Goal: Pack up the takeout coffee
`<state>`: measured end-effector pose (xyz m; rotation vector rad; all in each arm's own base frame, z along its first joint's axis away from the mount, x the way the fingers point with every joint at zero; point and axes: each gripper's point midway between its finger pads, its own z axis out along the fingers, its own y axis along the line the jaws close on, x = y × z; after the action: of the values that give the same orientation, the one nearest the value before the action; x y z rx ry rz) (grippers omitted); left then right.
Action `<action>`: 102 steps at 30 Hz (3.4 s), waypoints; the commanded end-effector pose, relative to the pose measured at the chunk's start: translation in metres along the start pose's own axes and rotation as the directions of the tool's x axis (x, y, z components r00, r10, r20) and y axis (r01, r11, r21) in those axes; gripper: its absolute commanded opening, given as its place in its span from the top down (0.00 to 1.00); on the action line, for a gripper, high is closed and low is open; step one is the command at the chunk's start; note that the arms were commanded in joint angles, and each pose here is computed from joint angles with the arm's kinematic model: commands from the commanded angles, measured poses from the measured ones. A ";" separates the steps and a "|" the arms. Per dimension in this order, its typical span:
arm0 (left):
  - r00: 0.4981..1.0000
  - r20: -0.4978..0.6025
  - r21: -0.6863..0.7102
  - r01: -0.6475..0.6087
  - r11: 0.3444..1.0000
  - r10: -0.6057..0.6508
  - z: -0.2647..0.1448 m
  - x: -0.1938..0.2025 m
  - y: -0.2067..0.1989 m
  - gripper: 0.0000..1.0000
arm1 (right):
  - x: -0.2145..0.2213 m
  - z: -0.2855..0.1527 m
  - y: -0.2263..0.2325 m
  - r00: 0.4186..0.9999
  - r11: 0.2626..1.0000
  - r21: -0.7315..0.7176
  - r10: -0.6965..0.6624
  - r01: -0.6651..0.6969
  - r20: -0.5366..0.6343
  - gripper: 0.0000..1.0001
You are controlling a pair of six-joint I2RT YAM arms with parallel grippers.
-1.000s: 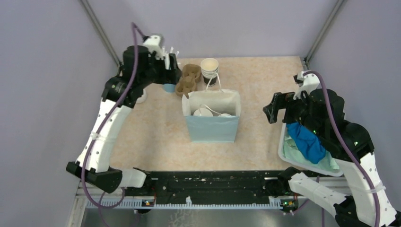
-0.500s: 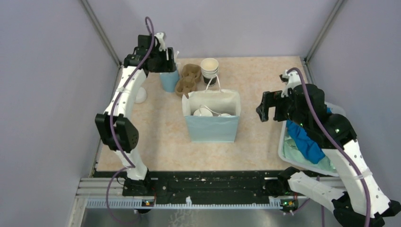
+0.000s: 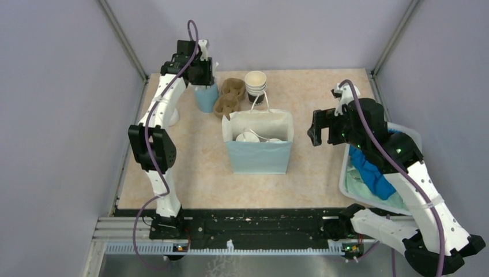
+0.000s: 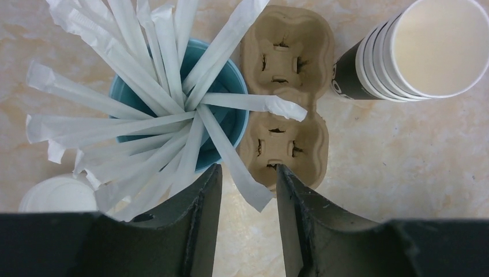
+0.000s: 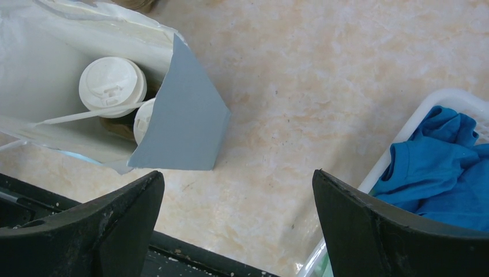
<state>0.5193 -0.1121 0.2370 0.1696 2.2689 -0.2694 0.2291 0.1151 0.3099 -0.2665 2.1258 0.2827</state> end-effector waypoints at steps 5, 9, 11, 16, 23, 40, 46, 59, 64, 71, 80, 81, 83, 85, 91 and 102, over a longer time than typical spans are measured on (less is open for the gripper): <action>0.999 0.032 -0.024 -0.019 1.000 0.020 0.008 -0.008 0.003 0.49 | -0.010 0.009 0.003 0.999 1.000 -0.011 -0.003 0.004 0.038 0.01; 0.999 0.013 -0.044 -0.041 0.998 0.041 0.013 0.000 0.008 0.51 | -0.011 0.009 0.004 0.999 1.000 -0.015 0.002 -0.002 0.042 0.01; 0.999 0.004 -0.055 -0.053 0.997 0.054 0.016 0.002 0.010 0.57 | -0.012 0.009 0.004 0.999 1.000 -0.017 0.005 -0.005 0.045 0.01; 0.998 0.010 -0.056 -0.066 0.996 0.067 0.017 -0.001 0.007 0.60 | -0.013 0.006 0.003 0.999 1.000 -0.014 0.009 -0.008 0.049 0.01; 0.997 -0.011 -0.052 -0.082 0.995 0.081 0.021 0.005 -0.001 0.56 | -0.012 0.002 0.004 0.998 0.999 -0.019 0.027 -0.026 0.054 0.01; 0.989 -0.046 -0.129 -0.143 0.981 0.138 0.024 0.015 0.006 0.60 | -0.010 -0.003 0.003 0.997 0.999 -0.021 0.051 -0.050 0.064 0.01; 0.989 -0.040 -0.132 -0.150 0.980 0.146 0.022 0.011 0.007 0.75 | -0.012 -0.004 0.004 0.996 0.998 -0.023 0.054 -0.052 0.068 0.01; 0.987 0.096 -0.128 -0.113 0.985 0.126 -0.033 -0.033 -0.007 1.00 | -0.023 -0.011 0.005 0.993 0.998 -0.031 0.059 -0.056 0.100 0.01; 0.983 0.162 -0.108 -0.073 0.992 0.090 -0.083 -0.051 -0.017 1.00 | -0.029 -0.019 0.005 0.990 0.997 -0.037 0.068 -0.064 0.119 0.01; 0.960 0.272 -0.069 -0.048 0.997 0.065 -0.184 -0.061 -0.032 1.00 | -0.030 -0.031 0.008 0.989 0.996 -0.060 0.077 -0.069 0.129 0.01; 0.907 0.420 0.248 -0.137 0.959 0.021 -0.333 -0.029 -0.097 1.00 | -0.020 -0.047 0.013 0.986 0.989 -0.100 0.124 -0.113 0.109 0.01; 0.900 0.435 0.277 -0.160 0.947 0.025 -0.346 -0.021 -0.103 1.00 | -0.018 -0.047 0.013 0.986 0.988 -0.102 0.129 -0.118 0.103 0.01; 0.888 0.459 0.359 -0.226 0.906 0.039 -0.367 -0.005 -0.120 1.00 | -0.014 -0.050 0.013 0.986 0.986 -0.106 0.141 -0.131 0.094 0.01; 0.888 0.457 0.459 -0.284 0.842 0.051 -0.381 0.015 -0.140 1.00 | -0.009 -0.050 0.013 0.986 0.985 -0.105 0.143 -0.134 0.082 0.01; 0.903 0.421 0.563 -0.337 0.755 0.089 -0.388 0.052 -0.162 1.00 | -0.001 -0.053 0.010 0.986 0.985 -0.089 0.157 -0.151 0.059 0.01; 0.931 0.294 0.612 -0.358 0.705 0.218 -0.320 0.062 -0.189 1.00 | 0.007 -0.059 0.005 0.981 0.981 -0.072 0.186 -0.182 0.060 0.01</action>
<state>0.1941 -0.2005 0.4264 0.7615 1.8235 -0.8850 0.1786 0.1046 0.3320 -0.1362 2.0979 0.4551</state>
